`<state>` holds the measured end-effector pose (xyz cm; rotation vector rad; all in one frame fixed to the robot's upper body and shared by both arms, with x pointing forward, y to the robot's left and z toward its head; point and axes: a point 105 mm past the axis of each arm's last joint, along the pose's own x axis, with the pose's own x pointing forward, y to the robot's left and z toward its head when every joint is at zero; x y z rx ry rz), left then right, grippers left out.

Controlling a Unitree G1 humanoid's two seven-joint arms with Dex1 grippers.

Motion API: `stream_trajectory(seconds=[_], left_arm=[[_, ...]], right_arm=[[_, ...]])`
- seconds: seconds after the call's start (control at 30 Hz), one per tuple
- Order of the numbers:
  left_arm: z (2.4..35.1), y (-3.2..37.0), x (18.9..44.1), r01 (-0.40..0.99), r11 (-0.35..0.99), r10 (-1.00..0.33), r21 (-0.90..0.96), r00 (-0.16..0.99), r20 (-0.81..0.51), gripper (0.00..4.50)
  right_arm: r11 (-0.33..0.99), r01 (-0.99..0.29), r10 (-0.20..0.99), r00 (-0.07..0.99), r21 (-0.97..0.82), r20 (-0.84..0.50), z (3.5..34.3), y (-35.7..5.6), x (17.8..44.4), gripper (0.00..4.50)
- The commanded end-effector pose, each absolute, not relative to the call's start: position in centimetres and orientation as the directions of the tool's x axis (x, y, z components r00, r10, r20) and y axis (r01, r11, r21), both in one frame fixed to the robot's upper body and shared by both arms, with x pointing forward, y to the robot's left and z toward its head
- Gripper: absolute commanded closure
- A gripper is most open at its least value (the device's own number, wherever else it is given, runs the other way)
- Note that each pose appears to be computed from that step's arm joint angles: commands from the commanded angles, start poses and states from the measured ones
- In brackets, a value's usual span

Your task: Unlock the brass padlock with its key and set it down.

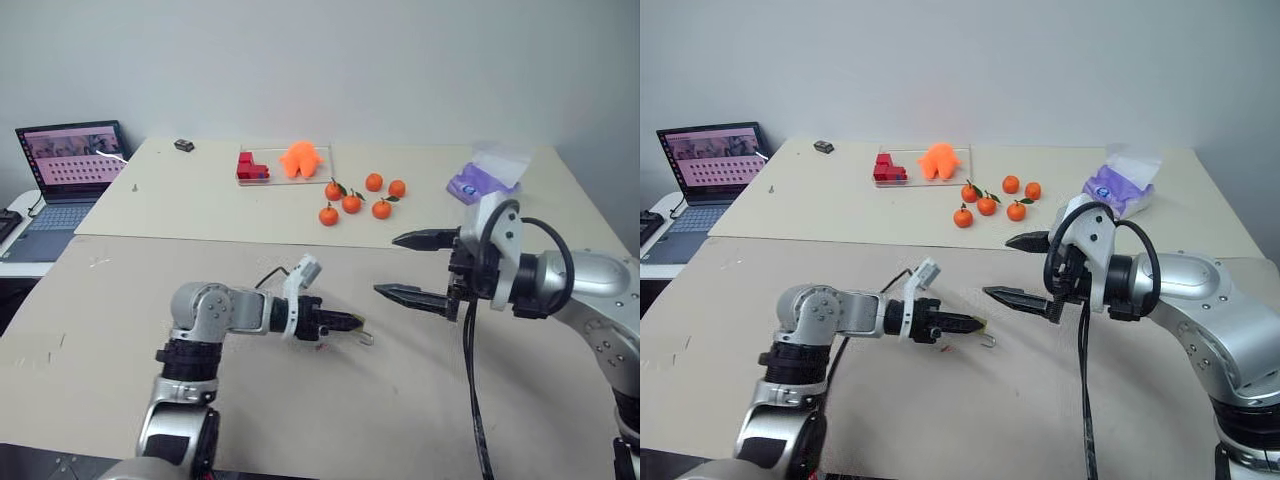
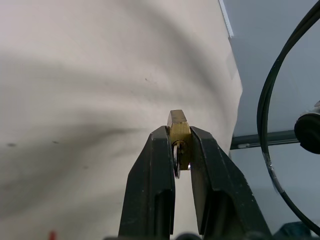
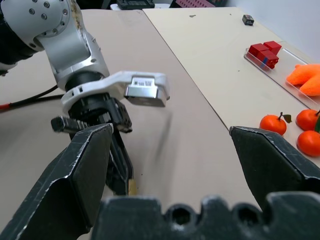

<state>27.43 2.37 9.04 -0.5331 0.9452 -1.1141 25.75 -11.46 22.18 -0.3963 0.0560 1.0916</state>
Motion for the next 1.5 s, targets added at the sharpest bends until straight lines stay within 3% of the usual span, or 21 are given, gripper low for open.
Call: stream_trajectory(seconds=[0.03, 0.23, 0.3, 0.5, 0.63, 0.67, 0.8, 0.9, 0.97, 1.1, 1.23, 1.5], left_arm=[[8.8, 1.8, 27.9, 0.476, 0.413, -0.91, -0.776, 0.182, -0.372, 4.48], [7.5, 1.5, 28.6, 0.453, 0.487, -0.873, -0.747, 0.21, -0.441, 4.48], [7.2, 1.7, 28.5, 0.455, 0.5, -0.864, -0.737, 0.205, -0.46, 3.48], [7.6, 4.2, 29.0, 0.448, 0.512, -0.858, -0.733, 0.234, -0.457, 1.69], [7.7, 10.6, 29.6, 0.437, 0.596, -0.803, -0.674, 0.296, -0.518, 0.22], [7.7, 12.1, 29.7, 0.44, 0.618, -0.785, -0.652, 0.31, -0.536, 0.03], [8.8, 16.5, 30.2, 0.523, 0.671, -0.732, -0.526, 0.358, -0.579, 0.03], [10.4, 17.2, 31.2, 0.627, 0.65, -0.743, -0.43, 0.406, -0.533, 0.03], [13.0, 16.1, 31.7, 0.758, 0.564, -0.804, -0.327, 0.415, -0.427, 0.03], [16.2, 13.4, 28.4, 0.937, 0.294, -0.915, -0.191, 0.218, -0.339, 0.03], [18.8, 13.0, 29.2, 0.952, 0.304, -0.92, -0.025, 0.287, -0.266, 0.03], [21.3, 12.6, 31.3, 0.915, 0.386, -0.889, 0.118, 0.403, -0.218, 0.03]], right_arm=[[0.41, -0.859, 0.855, 0.479, -0.308, -0.198, 23.4, -11.2, 25.3, 0.11], [0.425, -0.849, 0.845, 0.496, -0.314, -0.199, 23.7, -11.4, 25.2, 0.11], [0.426, -0.848, 0.844, 0.498, -0.315, -0.2, 23.7, -11.5, 25.3, 0.0], [0.428, -0.849, 0.842, 0.499, -0.309, -0.204, 23.7, -11.6, 25.5, 0.0], [0.422, -0.855, 0.845, 0.491, -0.299, -0.211, 23.6, -11.8, 25.8, 0.0], [0.419, -0.857, 0.846, 0.488, -0.299, -0.214, 23.5, -11.9, 25.9, 0.0], [0.398, -0.867, 0.856, 0.469, -0.299, -0.218, 23.6, -11.9, 26.3, 0.0], [0.386, -0.873, 0.864, 0.455, -0.297, -0.216, 23.6, -11.8, 26.5, 0.0], [0.375, -0.881, 0.873, 0.44, -0.287, -0.209, 23.7, -11.8, 26.6, 0.0], [0.274, -0.934, 0.906, 0.331, -0.23, -0.264, 22.5, -12.5, 24.6, 0.0], [0.339, -0.924, 0.884, 0.378, -0.18, -0.274, 21.8, -13.9, 24.9, 0.0], [0.488, -0.851, 0.813, 0.524, -0.192, -0.255, 20.7, -15.8, 27.3, 0.0]])
